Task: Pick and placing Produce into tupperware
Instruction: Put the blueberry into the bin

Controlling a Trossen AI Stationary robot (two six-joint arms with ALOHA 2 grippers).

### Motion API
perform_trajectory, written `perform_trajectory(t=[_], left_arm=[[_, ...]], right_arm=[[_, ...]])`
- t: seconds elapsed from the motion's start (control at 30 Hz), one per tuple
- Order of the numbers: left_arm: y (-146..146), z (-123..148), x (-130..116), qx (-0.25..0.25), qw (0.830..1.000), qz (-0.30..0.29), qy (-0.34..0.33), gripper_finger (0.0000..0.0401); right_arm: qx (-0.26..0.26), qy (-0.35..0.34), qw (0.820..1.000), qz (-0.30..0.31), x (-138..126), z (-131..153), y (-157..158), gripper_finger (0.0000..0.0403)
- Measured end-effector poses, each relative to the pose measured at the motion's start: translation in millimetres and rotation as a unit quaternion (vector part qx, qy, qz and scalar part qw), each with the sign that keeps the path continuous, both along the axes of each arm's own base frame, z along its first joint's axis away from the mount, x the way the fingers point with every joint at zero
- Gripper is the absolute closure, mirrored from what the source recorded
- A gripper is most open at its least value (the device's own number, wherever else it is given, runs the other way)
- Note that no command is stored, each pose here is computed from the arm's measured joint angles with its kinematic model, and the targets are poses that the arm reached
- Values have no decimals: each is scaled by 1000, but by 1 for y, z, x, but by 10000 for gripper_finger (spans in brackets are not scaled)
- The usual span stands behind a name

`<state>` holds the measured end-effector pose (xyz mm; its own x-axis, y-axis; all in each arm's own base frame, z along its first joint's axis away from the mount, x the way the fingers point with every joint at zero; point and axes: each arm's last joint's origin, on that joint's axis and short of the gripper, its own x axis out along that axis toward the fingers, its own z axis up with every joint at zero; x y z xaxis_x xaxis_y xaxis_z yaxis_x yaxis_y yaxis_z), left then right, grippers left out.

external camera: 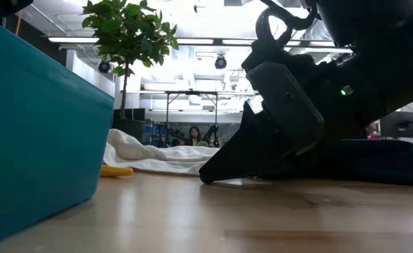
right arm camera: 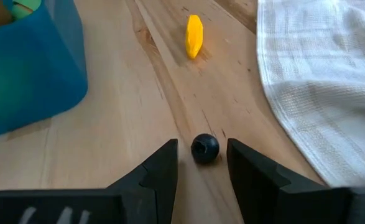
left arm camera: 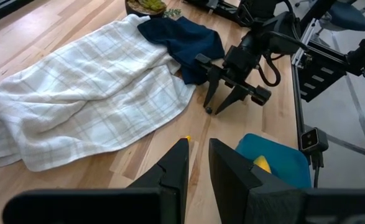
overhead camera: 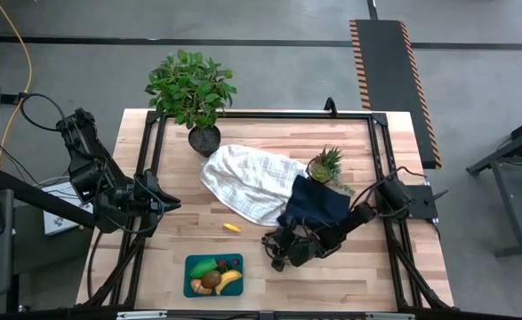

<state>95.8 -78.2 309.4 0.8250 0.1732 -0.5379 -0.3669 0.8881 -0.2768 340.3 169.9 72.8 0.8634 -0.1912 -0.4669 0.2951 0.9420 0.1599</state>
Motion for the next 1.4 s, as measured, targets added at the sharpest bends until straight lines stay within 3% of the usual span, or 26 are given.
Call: perform_trajectory(t=[0.8,1.4], left_arm=[[0,0,0,0,1000,-1,1,348],[0,0,0,0,1000,-1,1,348]], right_arm=[[1,6,1000,8,3,0,-5,293],[3,5,1000,12,2,0,-3,355]])
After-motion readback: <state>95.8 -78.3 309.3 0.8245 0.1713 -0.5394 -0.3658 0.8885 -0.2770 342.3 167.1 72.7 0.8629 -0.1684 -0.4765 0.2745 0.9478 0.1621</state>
